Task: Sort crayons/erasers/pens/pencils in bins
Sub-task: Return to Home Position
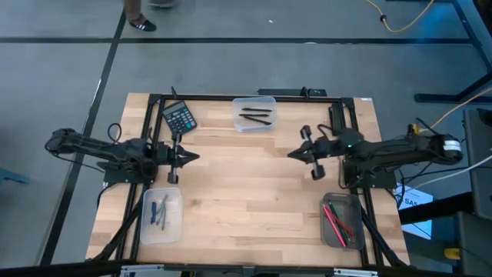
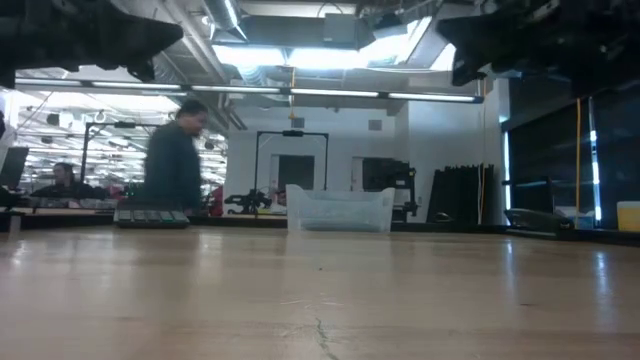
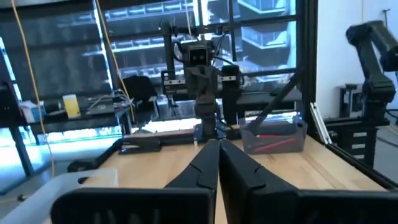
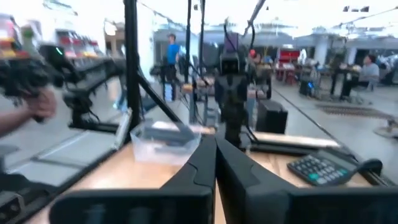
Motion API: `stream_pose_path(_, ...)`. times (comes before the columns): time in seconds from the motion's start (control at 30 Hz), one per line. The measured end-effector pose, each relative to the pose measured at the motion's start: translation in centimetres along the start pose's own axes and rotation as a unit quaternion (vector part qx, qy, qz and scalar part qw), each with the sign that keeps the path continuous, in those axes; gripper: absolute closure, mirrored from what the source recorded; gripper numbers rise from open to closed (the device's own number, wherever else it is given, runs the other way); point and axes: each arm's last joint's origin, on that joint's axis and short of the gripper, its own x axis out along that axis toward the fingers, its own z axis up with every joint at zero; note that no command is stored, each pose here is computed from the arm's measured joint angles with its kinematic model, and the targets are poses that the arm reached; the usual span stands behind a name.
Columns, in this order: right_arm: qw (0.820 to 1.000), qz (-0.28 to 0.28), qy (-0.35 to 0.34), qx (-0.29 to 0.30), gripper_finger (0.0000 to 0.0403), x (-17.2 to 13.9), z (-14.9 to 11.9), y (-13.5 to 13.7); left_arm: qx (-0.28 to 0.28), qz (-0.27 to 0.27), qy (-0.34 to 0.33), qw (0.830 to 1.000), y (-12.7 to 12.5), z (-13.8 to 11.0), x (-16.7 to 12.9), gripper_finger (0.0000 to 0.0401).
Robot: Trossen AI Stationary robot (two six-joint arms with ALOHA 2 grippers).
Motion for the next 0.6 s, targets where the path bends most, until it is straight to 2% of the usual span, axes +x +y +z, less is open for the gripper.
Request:
stream_pose_path(0.1,1.000,0.011,-0.021,0.007,0.0394,-1.6,0.7,0.0,0.003,-0.001,0.011,1.000,0.1,-0.1,-0.6,0.0392)
stream_pose_path(0.2,1.000,0.010,-0.012,0.011,0.0398,-2.9,0.8,0.3,0.005,-0.001,0.023,1.000,0.2,-0.2,-1.1,0.0397)
stream_pose_path(0.33,1.000,-0.005,-0.001,0.016,0.0397,-4.3,0.1,0.9,0.005,0.001,0.019,1.000,0.3,-0.1,-1.7,0.0398)
stream_pose_path(0.6,0.999,-0.006,-0.037,0.007,0.0394,-6.7,-1.6,1.9,0.006,0.001,0.020,1.000,0.5,-0.2,-2.7,0.0399)
